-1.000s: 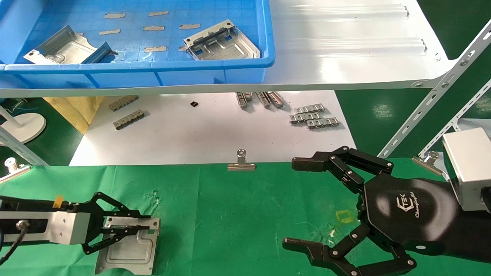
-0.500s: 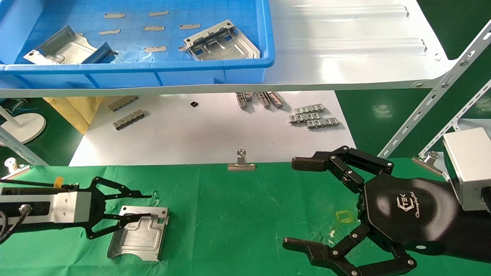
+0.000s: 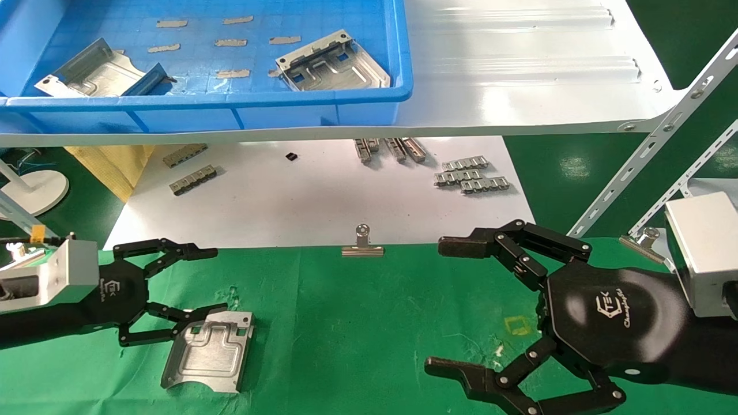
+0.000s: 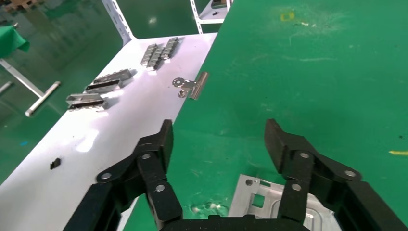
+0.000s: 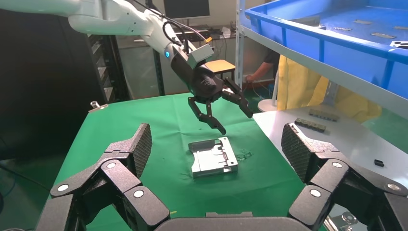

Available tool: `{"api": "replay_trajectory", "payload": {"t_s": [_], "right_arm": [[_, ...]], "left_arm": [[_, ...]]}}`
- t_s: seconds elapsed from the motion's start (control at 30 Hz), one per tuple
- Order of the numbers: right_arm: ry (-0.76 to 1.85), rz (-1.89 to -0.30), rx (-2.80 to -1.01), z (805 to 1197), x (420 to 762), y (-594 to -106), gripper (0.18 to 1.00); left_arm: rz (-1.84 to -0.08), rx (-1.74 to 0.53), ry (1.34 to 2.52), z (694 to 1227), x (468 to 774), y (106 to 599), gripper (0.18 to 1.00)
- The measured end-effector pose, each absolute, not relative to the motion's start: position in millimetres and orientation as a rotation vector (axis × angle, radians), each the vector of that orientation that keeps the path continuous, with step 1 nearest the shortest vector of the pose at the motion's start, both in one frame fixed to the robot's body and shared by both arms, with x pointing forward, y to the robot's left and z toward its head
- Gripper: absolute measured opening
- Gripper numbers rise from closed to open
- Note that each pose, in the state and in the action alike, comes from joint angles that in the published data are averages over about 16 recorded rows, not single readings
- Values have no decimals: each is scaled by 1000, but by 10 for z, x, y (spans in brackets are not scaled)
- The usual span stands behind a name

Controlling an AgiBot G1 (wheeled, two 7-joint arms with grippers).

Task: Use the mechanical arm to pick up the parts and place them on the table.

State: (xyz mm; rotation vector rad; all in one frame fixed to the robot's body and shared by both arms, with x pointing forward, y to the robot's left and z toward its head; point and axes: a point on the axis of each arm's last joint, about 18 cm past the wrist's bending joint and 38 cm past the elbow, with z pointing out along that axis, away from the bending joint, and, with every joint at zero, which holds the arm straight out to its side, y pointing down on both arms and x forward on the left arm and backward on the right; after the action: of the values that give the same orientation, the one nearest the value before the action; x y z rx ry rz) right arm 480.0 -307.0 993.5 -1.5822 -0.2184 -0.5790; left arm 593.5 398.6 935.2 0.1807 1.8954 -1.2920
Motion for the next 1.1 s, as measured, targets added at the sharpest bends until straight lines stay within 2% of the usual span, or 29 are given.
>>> {"api": "replay_trajectory", "payload": {"t_s": [0.33,0.5,0.73,1.1], "right_arm": [[-218,-579,-1582,9935,4800,-3071,1000],[-218,-579,-1582,9935,4800,-3071,1000],[-218,-579,-1582,9935,4800,-3071,1000],[-218,-579,-1582,9935,4800,-3071,1000]], "left_arm": [[-1314,191,1893,9371,5922,3929,829],[-1357,194,1889,9399,5892,3852,907],[-1440,200,1882,9458,5813,3712,971],[-1558,213,1875,9572,5641,3510,1000]]}}
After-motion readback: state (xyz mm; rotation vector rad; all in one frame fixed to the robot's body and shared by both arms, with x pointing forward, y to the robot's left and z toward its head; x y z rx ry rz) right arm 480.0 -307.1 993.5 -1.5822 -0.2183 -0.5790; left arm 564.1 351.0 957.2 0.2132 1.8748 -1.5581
